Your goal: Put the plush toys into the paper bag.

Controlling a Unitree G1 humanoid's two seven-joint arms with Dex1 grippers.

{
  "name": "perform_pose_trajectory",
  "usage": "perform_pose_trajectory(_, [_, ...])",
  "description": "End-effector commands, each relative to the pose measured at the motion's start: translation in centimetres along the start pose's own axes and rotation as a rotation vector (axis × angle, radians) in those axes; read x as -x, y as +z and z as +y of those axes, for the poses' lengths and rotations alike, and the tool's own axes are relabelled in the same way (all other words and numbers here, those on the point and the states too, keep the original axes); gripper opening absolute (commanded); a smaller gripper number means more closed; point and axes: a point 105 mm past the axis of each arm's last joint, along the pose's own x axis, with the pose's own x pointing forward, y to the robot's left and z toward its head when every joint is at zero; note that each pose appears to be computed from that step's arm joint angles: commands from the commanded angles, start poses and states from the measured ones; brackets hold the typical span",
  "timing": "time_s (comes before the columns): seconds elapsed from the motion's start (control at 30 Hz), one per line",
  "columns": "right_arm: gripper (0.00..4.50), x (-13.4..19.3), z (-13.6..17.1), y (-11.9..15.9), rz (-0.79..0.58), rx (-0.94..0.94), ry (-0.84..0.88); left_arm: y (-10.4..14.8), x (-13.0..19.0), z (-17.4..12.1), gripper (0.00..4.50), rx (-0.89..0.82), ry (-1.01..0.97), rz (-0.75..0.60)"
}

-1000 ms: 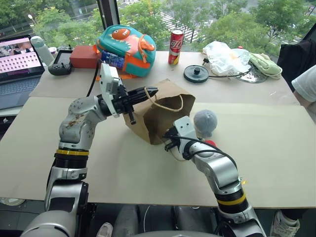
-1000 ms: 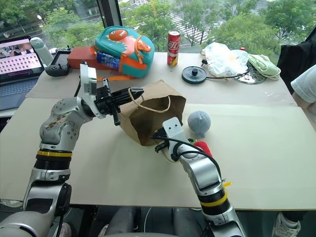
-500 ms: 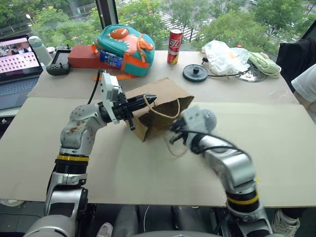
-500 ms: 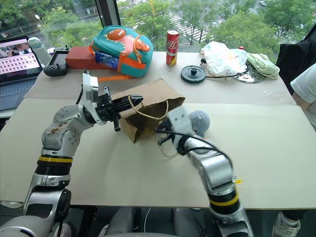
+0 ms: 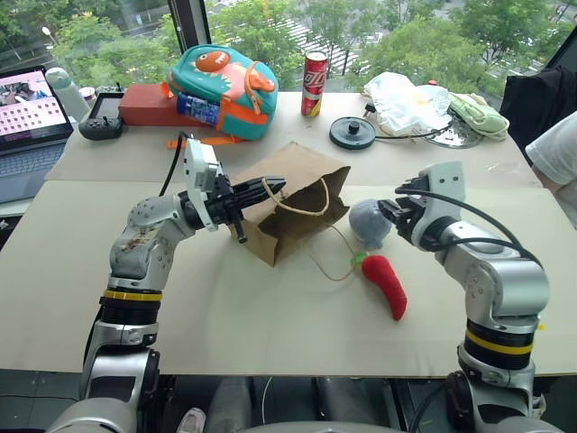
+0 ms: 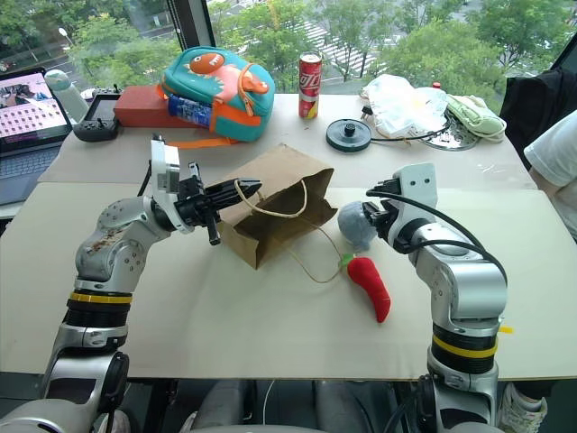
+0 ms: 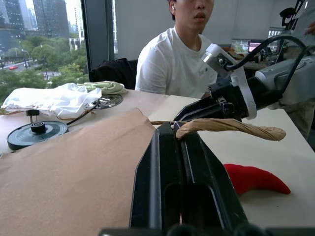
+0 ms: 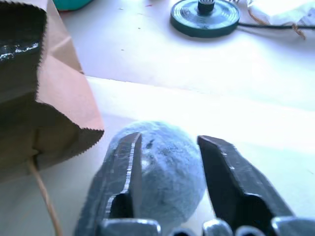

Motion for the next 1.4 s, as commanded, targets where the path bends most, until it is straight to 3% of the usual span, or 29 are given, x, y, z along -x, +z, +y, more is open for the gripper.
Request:
perform_pose_trajectory(0.03, [3.51, -0.1, 0.8, 1.1, -0.045, -0.015, 0.029, 1.6, 0.3, 0.1, 0.0, -0.046, 0.012, -0.027])
perform_pose_trajectory(0.1, [4.29, -0.4, 1.0, 0.5, -0.022, -0.028, 0.027, 1.7, 0.4, 0.2, 0.0, -0.047, 0.018, -0.027])
perform_pose_trajectory(0.13, [4.47, -0.6, 0.9, 0.2, -0.009, -0.03, 0.018, 1.7, 0.4, 0.2, 0.0, -0.048, 0.019, -0.028])
perform_pose_trajectory(0.43, [4.47, -2.4, 0.6, -3.5, 0.114, 0.016, -0.064, 2.0, 0.4, 0.4, 0.0, -0.04, 0.033, -0.037])
perform_pose_trajectory(0.6, [4.47, -2.6, 1.0, -3.3, 0.087, 0.009, -0.066, 1.9, 0.3, 0.3, 0.0, -0.037, 0.032, -0.036])
perform_pose_trajectory(0.73, [3.51, -2.6, 1.0, -2.9, 0.065, 0.02, -0.069, 1.8, 0.3, 0.3, 0.0, -0.035, 0.034, -0.035])
perform_pose_trajectory(0.93, [1.44, -2.3, 0.8, -2.4, 0.047, 0.037, -0.061, 2.2, 0.2, 0.6, 0.0, -0.027, 0.041, -0.05])
perform_pose_trajectory(1.07, [1.44, -1.1, 0.5, 0.5, -0.077, 0.044, -0.024, 2.6, 0.2, 1.0, 0.0, -0.008, 0.05, -0.071])
perform_pose_trajectory(1.2, [1.44, 1.5, 2.7, 3.0, -0.166, 0.072, 0.182, 2.6, 0.2, 1.1, 0.0, -0.007, 0.05, -0.069])
perform_pose_trajectory(1.3, [1.44, 3.6, 5.4, 3.2, -0.151, 0.123, 0.363, 2.6, 0.2, 1.0, 0.0, -0.001, 0.046, -0.068])
perform_pose_trajectory(1.4, [1.44, 4.0, 7.2, 2.9, -0.131, 0.153, 0.439, 2.6, 0.2, 1.0, 0.0, 0.001, 0.044, -0.068])
